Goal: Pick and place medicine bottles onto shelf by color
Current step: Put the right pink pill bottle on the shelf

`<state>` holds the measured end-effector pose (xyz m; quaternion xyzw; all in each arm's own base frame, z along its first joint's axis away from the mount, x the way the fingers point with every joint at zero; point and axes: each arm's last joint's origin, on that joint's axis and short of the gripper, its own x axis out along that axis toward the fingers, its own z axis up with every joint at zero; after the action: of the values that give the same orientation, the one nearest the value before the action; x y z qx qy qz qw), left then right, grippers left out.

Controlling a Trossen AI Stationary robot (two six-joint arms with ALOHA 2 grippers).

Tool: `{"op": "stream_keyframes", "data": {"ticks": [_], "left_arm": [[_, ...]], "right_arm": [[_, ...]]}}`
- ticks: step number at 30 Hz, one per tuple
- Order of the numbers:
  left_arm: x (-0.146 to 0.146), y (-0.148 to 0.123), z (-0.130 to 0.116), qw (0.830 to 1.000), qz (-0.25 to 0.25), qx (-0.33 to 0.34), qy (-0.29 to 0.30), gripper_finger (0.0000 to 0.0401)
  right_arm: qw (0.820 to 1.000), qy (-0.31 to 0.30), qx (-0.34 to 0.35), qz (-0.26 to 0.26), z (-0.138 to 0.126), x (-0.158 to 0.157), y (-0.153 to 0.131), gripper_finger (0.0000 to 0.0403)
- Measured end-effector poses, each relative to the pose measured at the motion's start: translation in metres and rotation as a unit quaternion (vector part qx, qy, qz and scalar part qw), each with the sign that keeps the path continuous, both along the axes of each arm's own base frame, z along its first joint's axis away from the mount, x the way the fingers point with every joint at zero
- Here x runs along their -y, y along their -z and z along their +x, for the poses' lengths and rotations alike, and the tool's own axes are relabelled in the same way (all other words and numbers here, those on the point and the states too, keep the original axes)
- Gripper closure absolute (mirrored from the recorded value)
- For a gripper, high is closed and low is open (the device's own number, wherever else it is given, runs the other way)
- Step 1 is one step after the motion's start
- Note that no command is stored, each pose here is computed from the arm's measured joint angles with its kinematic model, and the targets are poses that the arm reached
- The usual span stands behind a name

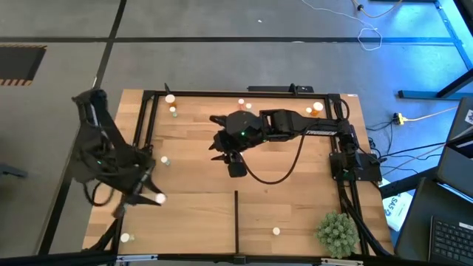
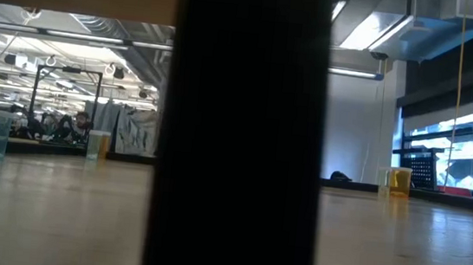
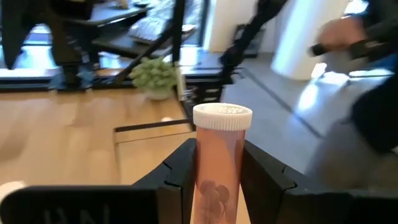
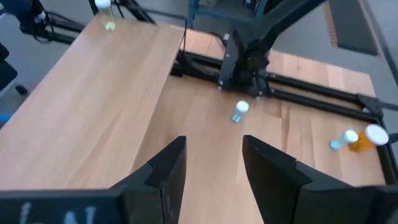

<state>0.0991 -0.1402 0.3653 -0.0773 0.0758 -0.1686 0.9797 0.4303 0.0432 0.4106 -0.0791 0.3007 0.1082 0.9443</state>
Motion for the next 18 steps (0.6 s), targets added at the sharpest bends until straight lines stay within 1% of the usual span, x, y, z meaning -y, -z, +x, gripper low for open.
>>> {"op": "stream_keyframes", "data": {"ticks": [2,6,9,14,18], "left_arm": [[0.005,0.005,0.009,1.0,0.009,-0.006,-0.013,0.0305],[0.015,0.01,0.024,1.0,0.01,-0.011,-0.015,0.0305],[0.019,0.017,0.038,0.999,0.017,-0.02,-0.033,0.0305],[0.021,0.017,0.051,0.998,-0.021,-0.016,-0.051,0.0305],[0.028,0.023,0.065,0.998,-0.025,-0.012,-0.063,0.0305]], "right_arm": [[1.0,0.0,-0.005,-0.001,-0.002,0.0,-0.001,0.0243],[1.0,-0.001,-0.006,0.0,-0.01,0.001,-0.007,0.0243],[1.0,-0.002,-0.004,-0.001,-0.017,0.001,-0.014,0.0243],[1.0,-0.004,0.0,0.002,-0.028,0.002,-0.024,0.0243],[1.0,-0.005,-0.009,0.003,-0.036,0.003,-0.028,0.0243]]}}
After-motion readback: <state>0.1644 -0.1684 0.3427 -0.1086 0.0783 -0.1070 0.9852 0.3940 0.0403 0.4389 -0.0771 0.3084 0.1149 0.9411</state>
